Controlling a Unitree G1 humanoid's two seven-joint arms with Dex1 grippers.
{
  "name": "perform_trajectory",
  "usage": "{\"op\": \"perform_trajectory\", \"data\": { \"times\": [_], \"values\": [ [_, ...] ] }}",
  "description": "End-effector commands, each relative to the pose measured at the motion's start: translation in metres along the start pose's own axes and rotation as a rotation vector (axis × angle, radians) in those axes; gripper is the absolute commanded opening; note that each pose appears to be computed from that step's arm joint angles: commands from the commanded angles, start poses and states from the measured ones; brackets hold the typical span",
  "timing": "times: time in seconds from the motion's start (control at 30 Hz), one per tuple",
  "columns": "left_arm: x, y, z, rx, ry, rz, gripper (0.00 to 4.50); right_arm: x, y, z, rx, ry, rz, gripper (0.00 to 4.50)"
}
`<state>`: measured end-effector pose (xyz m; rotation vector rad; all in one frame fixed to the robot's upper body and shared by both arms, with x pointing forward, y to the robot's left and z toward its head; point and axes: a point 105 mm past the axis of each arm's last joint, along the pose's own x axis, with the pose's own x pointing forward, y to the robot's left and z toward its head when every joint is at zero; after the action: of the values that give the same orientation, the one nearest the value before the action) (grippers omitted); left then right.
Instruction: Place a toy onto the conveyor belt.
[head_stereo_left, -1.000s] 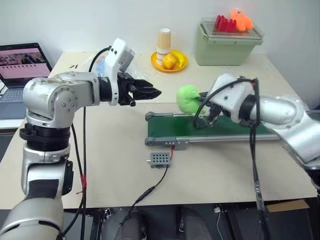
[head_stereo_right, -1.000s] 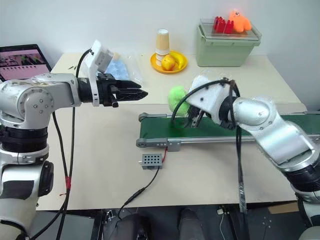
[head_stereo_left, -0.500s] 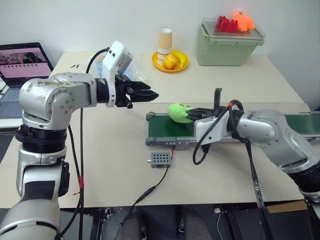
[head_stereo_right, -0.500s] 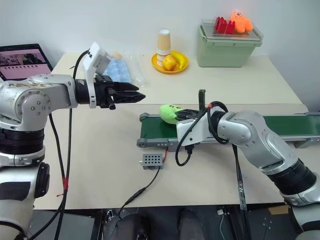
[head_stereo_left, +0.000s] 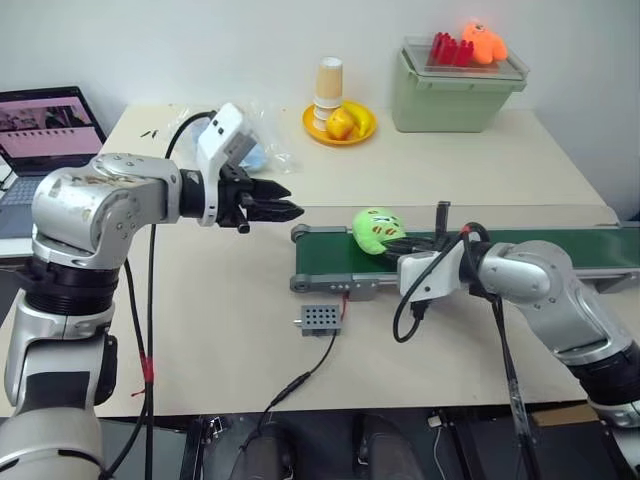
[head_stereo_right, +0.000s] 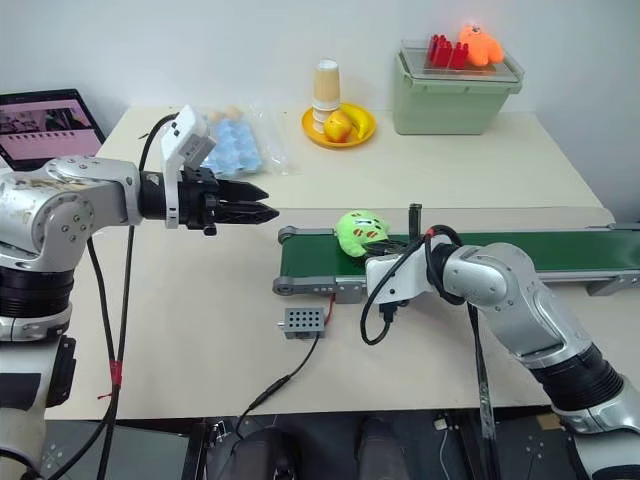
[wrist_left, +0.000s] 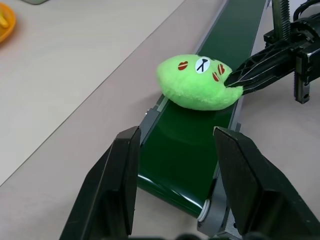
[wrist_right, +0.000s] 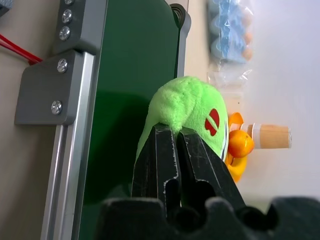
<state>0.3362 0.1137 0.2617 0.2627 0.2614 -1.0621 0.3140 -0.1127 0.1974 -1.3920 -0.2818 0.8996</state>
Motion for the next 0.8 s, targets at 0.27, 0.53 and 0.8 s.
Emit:
{"op": "perform_trajectory", "data": {
  "times": [0.27, 0.53, 0.8],
  "values": [
    [0.0, 0.002, 0.012, 0.068, -0.03, 0.01, 2.51, -0.013, -0.009, 0.009, 0.091, -0.01, 0.026, 0.67],
    [0.004, 0.002, 0.014, 0.073, -0.037, 0.003, 2.51, -0.02, -0.007, 0.01, 0.133, 0.0, 0.056, 3.32],
    [0.006, 0.003, 0.014, 0.079, -0.037, -0.006, 2.51, -0.031, -0.026, 0.022, 0.259, -0.046, 0.046, 4.44]
  ]
}}
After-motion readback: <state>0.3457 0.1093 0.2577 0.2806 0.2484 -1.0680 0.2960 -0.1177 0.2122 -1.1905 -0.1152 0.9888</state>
